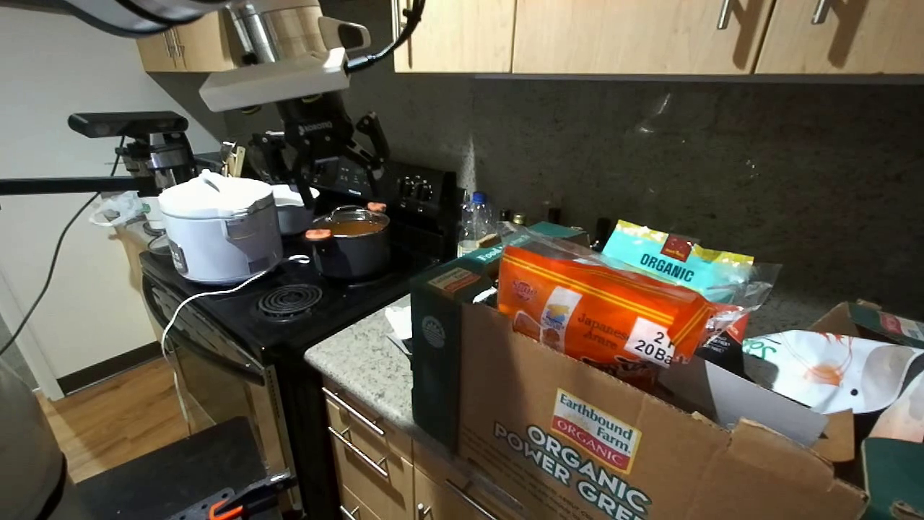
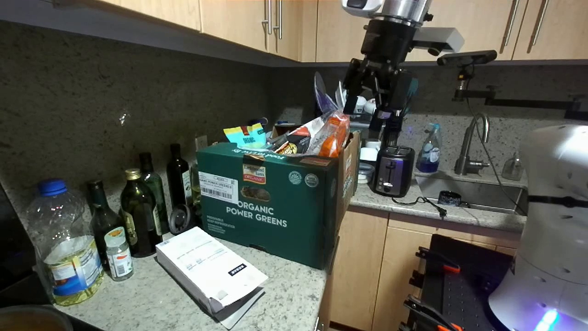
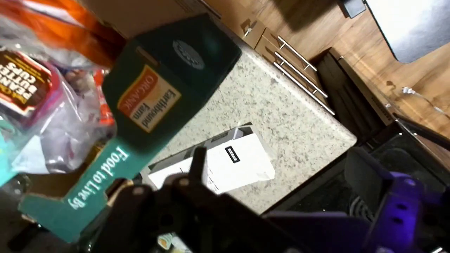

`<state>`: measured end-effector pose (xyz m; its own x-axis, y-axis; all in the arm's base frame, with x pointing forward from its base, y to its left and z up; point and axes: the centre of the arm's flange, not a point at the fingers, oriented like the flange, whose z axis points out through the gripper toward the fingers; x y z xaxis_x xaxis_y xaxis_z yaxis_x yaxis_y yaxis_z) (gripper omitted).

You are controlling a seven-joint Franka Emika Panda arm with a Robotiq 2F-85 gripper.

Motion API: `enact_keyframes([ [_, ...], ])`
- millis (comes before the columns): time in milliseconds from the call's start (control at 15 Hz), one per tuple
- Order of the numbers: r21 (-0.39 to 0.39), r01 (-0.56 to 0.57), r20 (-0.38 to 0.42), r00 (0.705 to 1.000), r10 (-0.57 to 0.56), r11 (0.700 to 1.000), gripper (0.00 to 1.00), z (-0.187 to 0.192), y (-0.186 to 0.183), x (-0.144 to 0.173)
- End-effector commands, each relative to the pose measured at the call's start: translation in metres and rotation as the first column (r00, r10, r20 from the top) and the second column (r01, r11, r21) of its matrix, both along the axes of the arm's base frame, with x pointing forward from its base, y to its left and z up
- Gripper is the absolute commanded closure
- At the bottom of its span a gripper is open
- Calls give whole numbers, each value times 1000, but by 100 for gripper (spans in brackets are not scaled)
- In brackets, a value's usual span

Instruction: Take a packet out of the white box

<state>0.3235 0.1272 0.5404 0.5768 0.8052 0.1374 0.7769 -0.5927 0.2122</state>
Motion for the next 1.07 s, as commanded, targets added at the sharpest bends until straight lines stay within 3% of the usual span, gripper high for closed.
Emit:
enact_keyframes([
  [0,-6,-148,-13,989,148,989,0,-8,59,35],
  [267,-25,-256,-20,967,255,966,0,-42,105,64],
  [733,-37,-331,-115,939,325,943,0,-106,135,109],
  [867,-35,-353,-155,926,343,935,0,-123,139,116],
  [933,-49,-326,-135,939,317,944,0,-117,132,99],
  [1000,-50,-327,-147,937,317,944,0,-123,133,102],
])
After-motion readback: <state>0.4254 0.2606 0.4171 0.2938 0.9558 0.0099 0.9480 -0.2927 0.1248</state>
